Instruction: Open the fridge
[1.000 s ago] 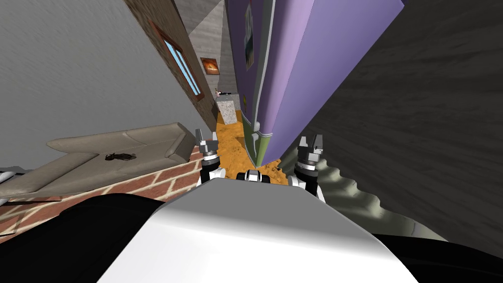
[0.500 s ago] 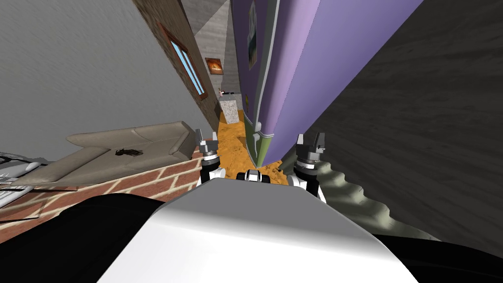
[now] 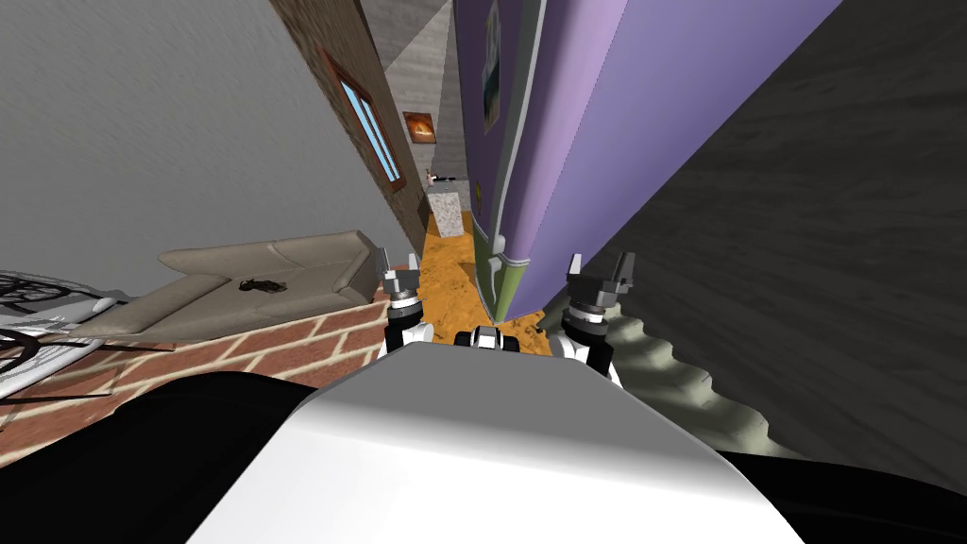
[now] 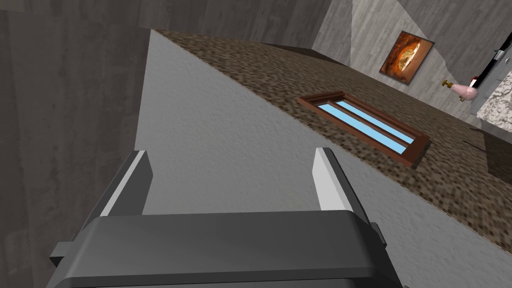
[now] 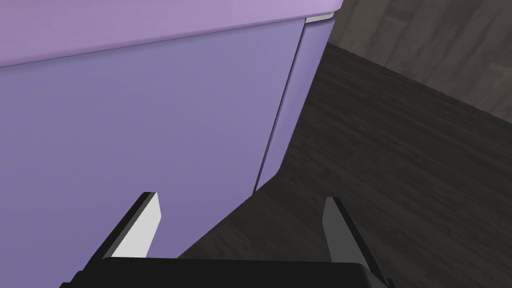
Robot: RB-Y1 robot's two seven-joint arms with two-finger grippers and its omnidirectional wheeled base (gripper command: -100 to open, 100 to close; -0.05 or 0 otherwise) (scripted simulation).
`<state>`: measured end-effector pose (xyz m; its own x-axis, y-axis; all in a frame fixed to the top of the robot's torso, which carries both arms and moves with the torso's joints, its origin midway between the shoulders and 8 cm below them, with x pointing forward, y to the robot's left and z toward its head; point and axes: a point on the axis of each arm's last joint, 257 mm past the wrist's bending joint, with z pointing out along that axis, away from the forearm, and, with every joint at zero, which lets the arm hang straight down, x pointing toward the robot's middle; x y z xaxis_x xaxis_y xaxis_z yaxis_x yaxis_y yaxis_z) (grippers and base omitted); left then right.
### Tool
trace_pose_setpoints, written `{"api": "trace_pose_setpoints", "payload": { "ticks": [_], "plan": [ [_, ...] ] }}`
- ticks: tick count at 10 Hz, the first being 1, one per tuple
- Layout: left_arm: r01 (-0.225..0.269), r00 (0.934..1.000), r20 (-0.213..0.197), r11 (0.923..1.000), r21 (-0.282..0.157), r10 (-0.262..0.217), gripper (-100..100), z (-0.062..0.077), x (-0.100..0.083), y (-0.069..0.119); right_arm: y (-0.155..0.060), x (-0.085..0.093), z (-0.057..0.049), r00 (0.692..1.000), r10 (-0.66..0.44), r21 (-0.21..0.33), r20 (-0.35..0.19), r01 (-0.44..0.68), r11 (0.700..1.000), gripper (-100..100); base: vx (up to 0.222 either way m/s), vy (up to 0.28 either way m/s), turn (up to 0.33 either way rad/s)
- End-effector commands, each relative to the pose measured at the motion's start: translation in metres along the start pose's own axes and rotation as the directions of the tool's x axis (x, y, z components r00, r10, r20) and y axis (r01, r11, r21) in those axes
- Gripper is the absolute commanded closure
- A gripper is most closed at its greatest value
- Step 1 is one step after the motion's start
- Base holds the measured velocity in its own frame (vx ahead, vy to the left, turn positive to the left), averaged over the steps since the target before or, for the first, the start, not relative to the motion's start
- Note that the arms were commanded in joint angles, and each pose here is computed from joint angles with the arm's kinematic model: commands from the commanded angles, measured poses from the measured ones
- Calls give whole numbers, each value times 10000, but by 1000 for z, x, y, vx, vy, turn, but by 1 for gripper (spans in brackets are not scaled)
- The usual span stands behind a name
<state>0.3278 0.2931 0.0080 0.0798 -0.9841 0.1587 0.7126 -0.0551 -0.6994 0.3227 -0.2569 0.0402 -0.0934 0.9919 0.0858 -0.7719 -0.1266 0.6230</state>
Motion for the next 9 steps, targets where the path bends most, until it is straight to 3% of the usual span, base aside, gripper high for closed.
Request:
{"api": "trace_pose_setpoints", "payload": {
  "ticks": [1, 6, 7, 8, 9],
  "plan": [
    [0, 10000, 0, 10000, 0, 0, 0, 0, 0, 0, 5, 2, 4, 9938, 1096, -311, 203, -1090, 9936, -100, 12, -15, 85],
    [0, 10000, 0, 10000, 0, 0, 0, 0, 0, 0, 10, 0, 8, 9599, 2741, -784, 584, -2693, 9598, -100, 9, -16, 71],
    [-1, 10000, 0, 10000, 0, 1, 0, 0, 0, 0, 13, 2, 10, 9373, 3425, -1018, 646, -3353, 9366, -100, 10, -18, 84],
    [0, 10000, 0, 10000, 0, 0, 0, 0, 0, 0, 12, -1, 9, 9319, 3548, -1041, 749, -3466, 9322, -100, 11, -17, 65],
    [-1, 10000, 0, 10000, 0, 1, 0, 0, 0, 0, 14, 1, 11, 9030, 4222, -1281, 799, -4107, 9027, -100, 12, -19, 118]
  ]
}}
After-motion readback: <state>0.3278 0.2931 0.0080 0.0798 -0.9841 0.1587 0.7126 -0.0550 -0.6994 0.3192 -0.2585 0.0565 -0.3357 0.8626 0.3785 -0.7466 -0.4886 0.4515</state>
